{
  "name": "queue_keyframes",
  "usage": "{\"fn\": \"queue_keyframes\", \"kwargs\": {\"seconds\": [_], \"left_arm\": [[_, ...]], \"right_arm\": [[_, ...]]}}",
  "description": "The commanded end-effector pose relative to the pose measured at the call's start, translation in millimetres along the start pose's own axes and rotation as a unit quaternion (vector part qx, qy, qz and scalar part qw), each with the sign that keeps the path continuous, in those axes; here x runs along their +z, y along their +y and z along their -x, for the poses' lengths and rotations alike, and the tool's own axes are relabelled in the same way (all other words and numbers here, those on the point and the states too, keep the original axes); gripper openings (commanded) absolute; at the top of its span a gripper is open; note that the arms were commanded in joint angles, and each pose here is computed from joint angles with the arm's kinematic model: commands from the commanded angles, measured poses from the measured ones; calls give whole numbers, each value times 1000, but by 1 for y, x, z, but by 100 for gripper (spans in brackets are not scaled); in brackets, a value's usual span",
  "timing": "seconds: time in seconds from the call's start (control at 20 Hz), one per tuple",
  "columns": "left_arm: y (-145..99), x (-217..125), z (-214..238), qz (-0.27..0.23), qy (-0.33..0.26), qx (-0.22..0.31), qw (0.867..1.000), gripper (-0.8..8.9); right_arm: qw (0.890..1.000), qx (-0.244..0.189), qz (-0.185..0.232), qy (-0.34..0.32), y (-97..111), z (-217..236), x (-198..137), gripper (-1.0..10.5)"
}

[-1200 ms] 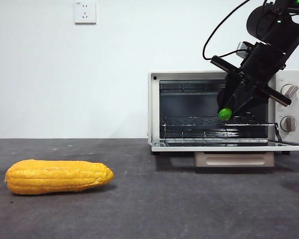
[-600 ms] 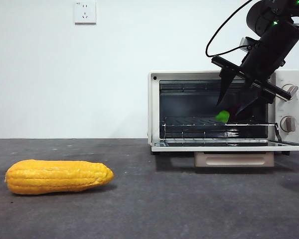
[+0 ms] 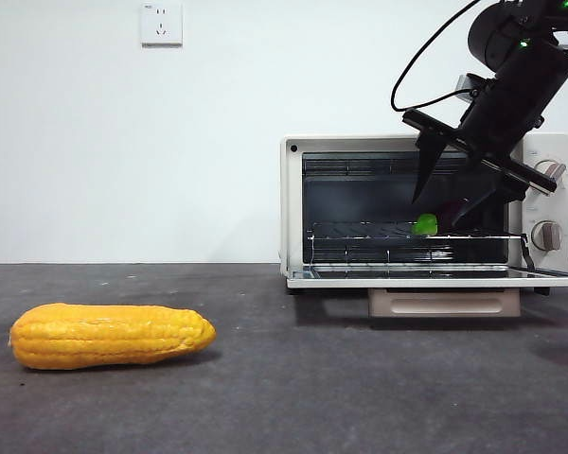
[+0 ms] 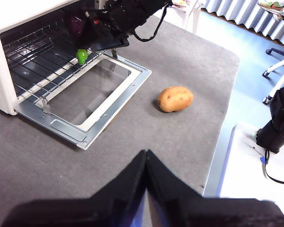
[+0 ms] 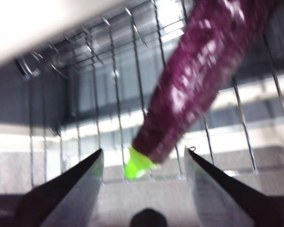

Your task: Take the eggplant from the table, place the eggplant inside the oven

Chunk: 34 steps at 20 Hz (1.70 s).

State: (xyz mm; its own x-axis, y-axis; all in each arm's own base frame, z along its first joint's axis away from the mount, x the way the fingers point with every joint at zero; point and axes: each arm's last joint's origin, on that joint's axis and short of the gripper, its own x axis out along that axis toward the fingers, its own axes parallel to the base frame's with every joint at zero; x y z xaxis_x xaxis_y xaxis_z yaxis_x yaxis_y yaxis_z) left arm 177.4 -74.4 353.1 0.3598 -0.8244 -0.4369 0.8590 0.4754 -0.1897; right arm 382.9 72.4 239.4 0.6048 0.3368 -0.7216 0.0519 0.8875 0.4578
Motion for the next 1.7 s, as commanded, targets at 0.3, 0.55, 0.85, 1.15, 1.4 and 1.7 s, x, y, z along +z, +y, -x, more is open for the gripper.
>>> {"fn": "queue_keyframes", "kwargs": {"seconds": [0.3,0.55,0.85,1.15,1.4,1.7], "left_arm": [[0,0,-1,-5,0,-3,1000,-5],[2,0,-3,-2,2,-4,1000,-6],[8,0,-10,3,7,-5,1000,-6],[19,1,-20,5,6,-3,1000,-5],[29,-1,-31,16,17,-6,1000,-5],[41,-4,-44,25,26,-8,999,-5]], "right_arm": [[999,0,42,6,7,26,-1,289],[993,0,115,6,19,89,-9,288],[982,61,178,-31,35,186,-34,284],[971,75,214,-71,36,266,-77,282],[966,97,222,-86,33,297,-99,279],[963,94,242,-75,26,318,-123,-11]]}}
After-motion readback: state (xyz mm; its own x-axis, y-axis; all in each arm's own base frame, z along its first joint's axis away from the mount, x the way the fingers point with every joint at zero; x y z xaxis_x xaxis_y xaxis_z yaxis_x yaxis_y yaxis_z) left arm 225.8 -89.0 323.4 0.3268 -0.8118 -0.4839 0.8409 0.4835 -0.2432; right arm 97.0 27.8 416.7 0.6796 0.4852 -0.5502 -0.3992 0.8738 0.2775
